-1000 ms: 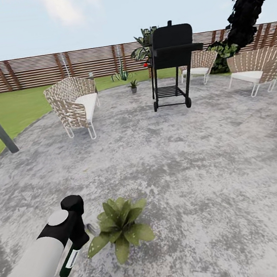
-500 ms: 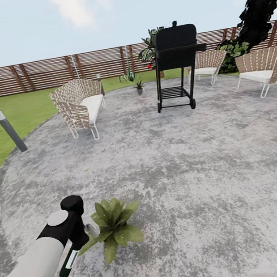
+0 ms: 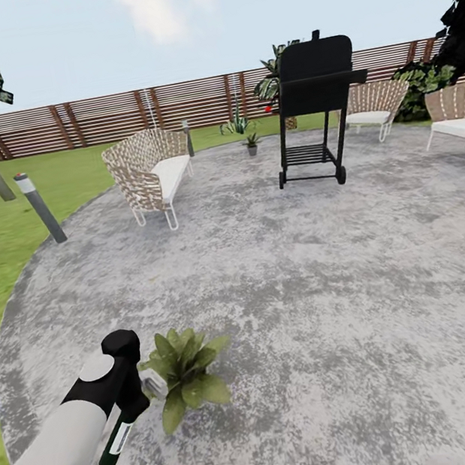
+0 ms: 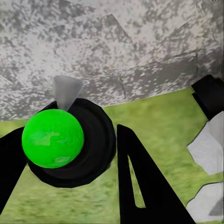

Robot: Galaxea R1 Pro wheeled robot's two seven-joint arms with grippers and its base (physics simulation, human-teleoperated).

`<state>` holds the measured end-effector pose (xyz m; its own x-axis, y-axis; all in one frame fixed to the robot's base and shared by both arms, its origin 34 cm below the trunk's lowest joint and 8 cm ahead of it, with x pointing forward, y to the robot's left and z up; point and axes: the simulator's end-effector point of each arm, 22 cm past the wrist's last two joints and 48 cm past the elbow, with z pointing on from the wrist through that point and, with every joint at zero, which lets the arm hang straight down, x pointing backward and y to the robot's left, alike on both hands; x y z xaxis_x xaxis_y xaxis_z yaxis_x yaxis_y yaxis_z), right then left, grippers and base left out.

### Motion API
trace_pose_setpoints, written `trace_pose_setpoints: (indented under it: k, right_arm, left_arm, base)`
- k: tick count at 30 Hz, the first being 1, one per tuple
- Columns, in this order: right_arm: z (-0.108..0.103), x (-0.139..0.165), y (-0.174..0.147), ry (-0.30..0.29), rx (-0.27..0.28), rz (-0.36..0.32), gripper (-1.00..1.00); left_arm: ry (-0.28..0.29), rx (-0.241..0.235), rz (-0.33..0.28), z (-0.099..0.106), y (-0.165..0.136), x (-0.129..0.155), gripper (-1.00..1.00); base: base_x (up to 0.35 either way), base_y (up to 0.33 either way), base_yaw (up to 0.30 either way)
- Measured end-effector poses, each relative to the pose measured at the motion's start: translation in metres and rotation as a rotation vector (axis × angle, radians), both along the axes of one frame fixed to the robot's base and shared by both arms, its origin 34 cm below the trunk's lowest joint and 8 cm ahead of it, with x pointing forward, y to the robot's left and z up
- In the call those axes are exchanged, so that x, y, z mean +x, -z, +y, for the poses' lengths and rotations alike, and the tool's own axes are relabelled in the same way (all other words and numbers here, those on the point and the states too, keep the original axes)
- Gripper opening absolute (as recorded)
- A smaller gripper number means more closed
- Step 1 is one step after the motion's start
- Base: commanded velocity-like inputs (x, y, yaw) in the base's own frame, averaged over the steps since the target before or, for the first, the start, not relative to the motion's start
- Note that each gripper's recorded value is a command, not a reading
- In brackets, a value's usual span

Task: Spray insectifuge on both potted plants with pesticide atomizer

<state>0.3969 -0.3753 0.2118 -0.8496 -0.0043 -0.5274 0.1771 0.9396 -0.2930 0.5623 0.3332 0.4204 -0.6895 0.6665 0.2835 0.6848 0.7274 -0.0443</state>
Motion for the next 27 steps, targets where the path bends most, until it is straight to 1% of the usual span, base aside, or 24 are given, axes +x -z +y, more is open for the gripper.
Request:
trace_pose_setpoints:
  k: [3,5,7,8,10,14,16,18,20,22,24,26,27]
  right_arm:
    - [0.000,0.000,0.000,0.000,0.000,0.000,1.00]
    - [0.000,0.000,0.000,0.000,0.000,0.000,1.00]
    - [0.000,0.000,0.000,0.000,0.000,-0.001,1.00]
    - [0.000,0.000,0.000,0.000,0.000,-0.001,1.00]
    - [-0.001,0.000,0.000,-0.001,-0.001,-0.001,1.00]
    - [-0.001,0.000,0.000,-0.003,-0.001,0.000,1.00]
    - [0.000,0.000,0.000,-0.003,0.000,0.001,1.00]
    - [0.000,0.000,0.000,-0.003,0.001,0.002,1.00]
    - [0.000,-0.001,0.000,-0.003,0.001,0.002,1.00]
    - [0.000,-0.001,0.000,-0.003,0.001,0.002,1.00]
    - [0.000,-0.001,0.000,-0.002,0.001,0.002,1.00]
    - [0.001,-0.001,0.000,-0.003,0.002,0.002,1.00]
    - [0.001,-0.001,0.000,-0.002,0.001,0.002,1.00]
  left_arm:
    - [-0.002,0.001,0.003,0.000,0.001,-0.002,-1.00]
    - [-0.008,0.002,0.006,0.003,0.002,-0.004,-1.00]
    - [-0.027,0.021,0.009,0.019,0.001,-0.007,-1.00]
    - [-0.041,0.036,0.009,0.032,0.000,-0.009,-1.00]
    - [-0.058,0.049,0.010,0.045,-0.001,-0.011,-1.00]
    - [-0.080,0.066,0.041,0.063,0.007,-0.030,-1.00]
    - [-0.087,0.067,0.063,0.066,0.014,-0.043,-1.00]
    - [-0.097,0.056,0.075,0.065,0.019,-0.050,-1.00]
    - [-0.125,0.026,0.076,0.060,0.023,-0.054,-1.00]
    - [-0.141,0.007,0.078,0.056,0.025,-0.056,-1.00]
    - [-0.155,-0.011,0.093,0.053,0.028,-0.061,-1.00]
    - [-0.173,-0.034,0.122,0.049,0.034,-0.071,-1.00]
    - [-0.177,-0.040,0.124,0.048,0.036,-0.072,-1.00]
  base:
    - [0.000,-0.273,0.248]
    - [0.025,-0.212,0.095]
    - [0.070,-0.078,0.031]
    - [0.063,-0.034,0.014]
    - [0.027,-0.014,0.006]
    - [0.006,-0.003,0.001]
    - [0.000,0.000,0.000]
    - [0.000,0.000,0.000]
    - [0.000,0.000,0.000]
    - [0.000,0.000,0.000]
    - [0.000,0.000,0.000]
    - [0.000,0.000,0.029]
    - [0.000,0.000,0.106]
